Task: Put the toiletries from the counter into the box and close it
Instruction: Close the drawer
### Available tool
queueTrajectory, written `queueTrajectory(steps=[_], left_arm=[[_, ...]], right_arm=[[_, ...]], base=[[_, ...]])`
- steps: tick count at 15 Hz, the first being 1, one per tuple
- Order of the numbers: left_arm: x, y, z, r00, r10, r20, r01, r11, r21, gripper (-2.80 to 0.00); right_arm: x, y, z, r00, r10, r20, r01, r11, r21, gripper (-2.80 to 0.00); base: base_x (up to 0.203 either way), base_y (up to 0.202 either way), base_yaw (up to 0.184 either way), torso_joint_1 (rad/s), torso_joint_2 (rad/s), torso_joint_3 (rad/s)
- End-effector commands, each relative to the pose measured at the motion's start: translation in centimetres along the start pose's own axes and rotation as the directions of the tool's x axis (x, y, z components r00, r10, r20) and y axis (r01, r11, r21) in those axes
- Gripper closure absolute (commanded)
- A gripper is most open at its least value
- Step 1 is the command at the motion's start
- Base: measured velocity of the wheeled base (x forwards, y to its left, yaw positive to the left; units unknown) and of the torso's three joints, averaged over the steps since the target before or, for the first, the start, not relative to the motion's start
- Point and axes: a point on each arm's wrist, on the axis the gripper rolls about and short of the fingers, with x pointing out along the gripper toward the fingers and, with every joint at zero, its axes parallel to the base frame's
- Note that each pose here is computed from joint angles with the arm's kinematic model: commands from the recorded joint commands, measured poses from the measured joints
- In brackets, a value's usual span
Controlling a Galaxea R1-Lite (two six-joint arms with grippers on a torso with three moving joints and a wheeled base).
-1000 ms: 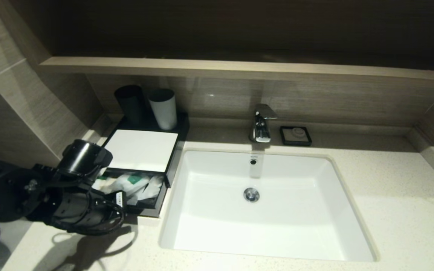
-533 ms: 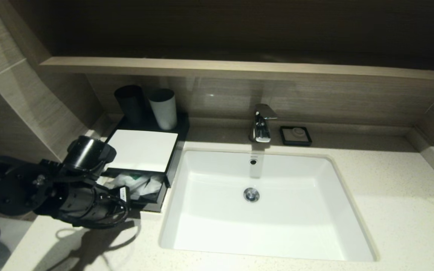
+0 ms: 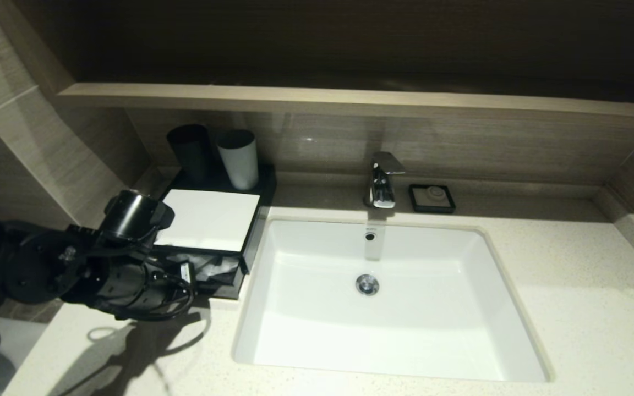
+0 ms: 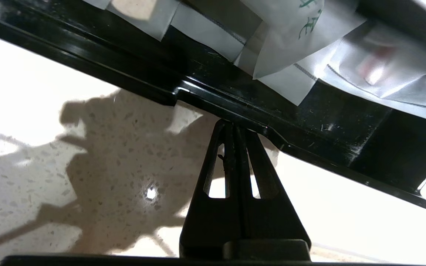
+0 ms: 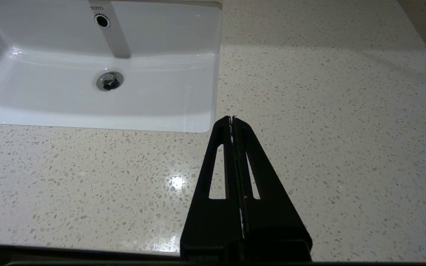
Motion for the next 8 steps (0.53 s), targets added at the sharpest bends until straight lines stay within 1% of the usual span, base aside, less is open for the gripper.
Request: queueTrajectory(steps=[1,8], left_arm=[[-0.02,-0.08,0.39,1.0,-0.001,0.008,0.001,1.0,-0.007,0.0],[0.16,-0.23,0.81,1.0,-0.003,0.02,0.003,1.0,-0.011,0.0]], right_arm=[[0.01,0.0,-0.01,1.0,0.0,-0.001,0.0,1.0,0.0,0.0],[0.01,0.0,-0.01,1.0,0.0,-0.001,0.0,1.0,0.0,0.0]], base=[[0.0,0.0,0.0,0.0,0.0,0.0],[0.0,0.0,0.0,0.0,0.0,0.0]])
